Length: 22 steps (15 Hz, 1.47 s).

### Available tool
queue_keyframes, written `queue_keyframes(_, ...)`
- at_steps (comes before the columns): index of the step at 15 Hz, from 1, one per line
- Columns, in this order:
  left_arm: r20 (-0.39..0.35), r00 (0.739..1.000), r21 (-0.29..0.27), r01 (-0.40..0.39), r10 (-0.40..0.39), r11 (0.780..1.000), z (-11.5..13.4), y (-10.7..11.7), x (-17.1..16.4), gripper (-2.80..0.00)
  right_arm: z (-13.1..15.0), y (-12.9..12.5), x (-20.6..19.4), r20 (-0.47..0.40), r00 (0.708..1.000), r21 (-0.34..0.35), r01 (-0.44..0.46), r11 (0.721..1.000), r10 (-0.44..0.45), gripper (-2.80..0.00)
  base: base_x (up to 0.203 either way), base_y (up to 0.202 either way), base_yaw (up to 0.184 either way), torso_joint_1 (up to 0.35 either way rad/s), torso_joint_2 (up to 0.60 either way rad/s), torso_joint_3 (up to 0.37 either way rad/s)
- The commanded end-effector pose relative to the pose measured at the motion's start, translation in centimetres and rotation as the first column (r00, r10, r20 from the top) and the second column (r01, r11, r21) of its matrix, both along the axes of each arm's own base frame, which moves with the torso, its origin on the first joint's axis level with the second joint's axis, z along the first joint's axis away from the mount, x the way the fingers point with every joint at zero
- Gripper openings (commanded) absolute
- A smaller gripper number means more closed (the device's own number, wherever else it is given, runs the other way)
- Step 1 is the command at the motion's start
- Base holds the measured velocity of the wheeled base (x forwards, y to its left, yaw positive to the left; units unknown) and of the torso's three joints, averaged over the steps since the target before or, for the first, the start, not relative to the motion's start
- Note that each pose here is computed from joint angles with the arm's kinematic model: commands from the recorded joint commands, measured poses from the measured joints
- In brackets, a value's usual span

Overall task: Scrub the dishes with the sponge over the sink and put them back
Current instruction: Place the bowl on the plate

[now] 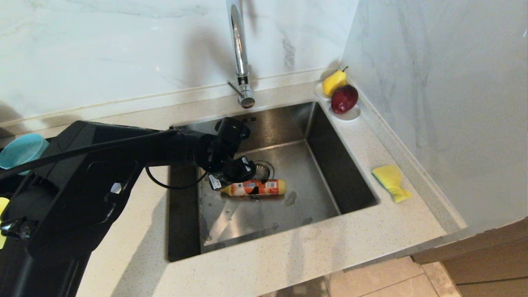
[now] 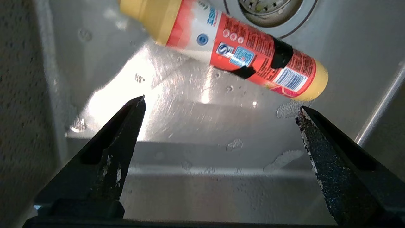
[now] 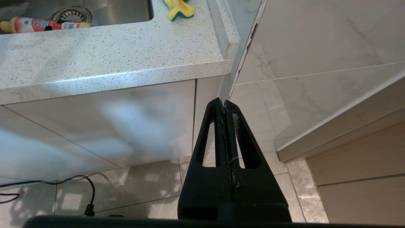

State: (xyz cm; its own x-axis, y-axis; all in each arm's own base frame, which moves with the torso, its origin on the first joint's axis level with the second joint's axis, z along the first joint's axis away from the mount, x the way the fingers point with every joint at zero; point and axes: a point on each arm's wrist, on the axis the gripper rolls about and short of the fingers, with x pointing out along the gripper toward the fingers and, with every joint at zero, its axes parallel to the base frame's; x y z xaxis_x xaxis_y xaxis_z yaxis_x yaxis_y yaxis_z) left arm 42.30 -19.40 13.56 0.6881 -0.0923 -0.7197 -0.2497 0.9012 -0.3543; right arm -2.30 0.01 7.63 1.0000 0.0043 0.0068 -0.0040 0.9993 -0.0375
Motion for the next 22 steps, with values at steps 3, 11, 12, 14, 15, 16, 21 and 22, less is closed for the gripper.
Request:
queue_keyframes(3,0.055,0.998,0.001,-0.006,0.006,1.0,0.0,-0.2,0.5,0.0,0.0,0.0,0.0,-0.001,1.0,-0.001,0.0,1.0,0.0,-2.8,0.0,0.0,0.0,0.0,0.0,0.0)
queue_keyframes(11,0.136,0.988,0.101,0.065,-0.078,0.993,1.1,-0.3,0.7,0.0,0.0,0.0,0.0,-0.001,1.0,-0.001,0.0,1.0,0.0,-2.8,0.0,0.0,0.0,0.0,0.0,0.0)
queue_keyframes(12,0.129,0.986,0.128,0.087,-0.103,0.988,1.2,-0.2,0.5,0.0,0.0,0.0,0.0,-0.001,1.0,-0.001,0.0,1.0,0.0,-2.8,0.0,0.0,0.0,0.0,0.0,0.0)
queue_keyframes(14,0.127,0.978,0.186,0.14,-0.165,0.972,1.6,-0.2,0.3,0.0,0.0,0.0,0.0,-0.001,1.0,-0.001,0.0,1.0,0.0,-2.8,0.0,0.0,0.0,0.0,0.0,0.0)
queue_keyframes(15,0.129,0.969,0.233,0.178,-0.212,0.956,1.8,-0.2,0.2,0.0,0.0,0.0,0.0,-0.001,1.0,-0.001,0.0,1.0,0.0,-2.8,0.0,0.0,0.0,0.0,0.0,0.0)
queue_keyframes(16,0.129,0.957,0.28,0.216,-0.26,0.935,2.0,-0.2,0.2,0.0,0.0,0.0,0.0,-0.001,1.0,-0.001,0.0,1.0,0.0,-2.8,0.0,0.0,0.0,0.0,0.0,0.0)
queue_keyframes(21,0.11,0.937,0.266,0.293,-0.331,0.919,2.2,-0.3,-0.1,0.0,0.0,0.0,0.0,-0.001,1.0,-0.001,0.0,1.0,0.0,-2.8,0.0,0.0,0.0,0.0,0.0,0.0)
queue_keyframes(22,0.107,0.951,0.202,0.264,-0.289,0.943,2.1,-0.4,-0.1,0.0,0.0,0.0,0.0,-0.001,1.0,-0.001,0.0,1.0,0.0,-2.8,0.0,0.0,0.0,0.0,0.0,0.0)
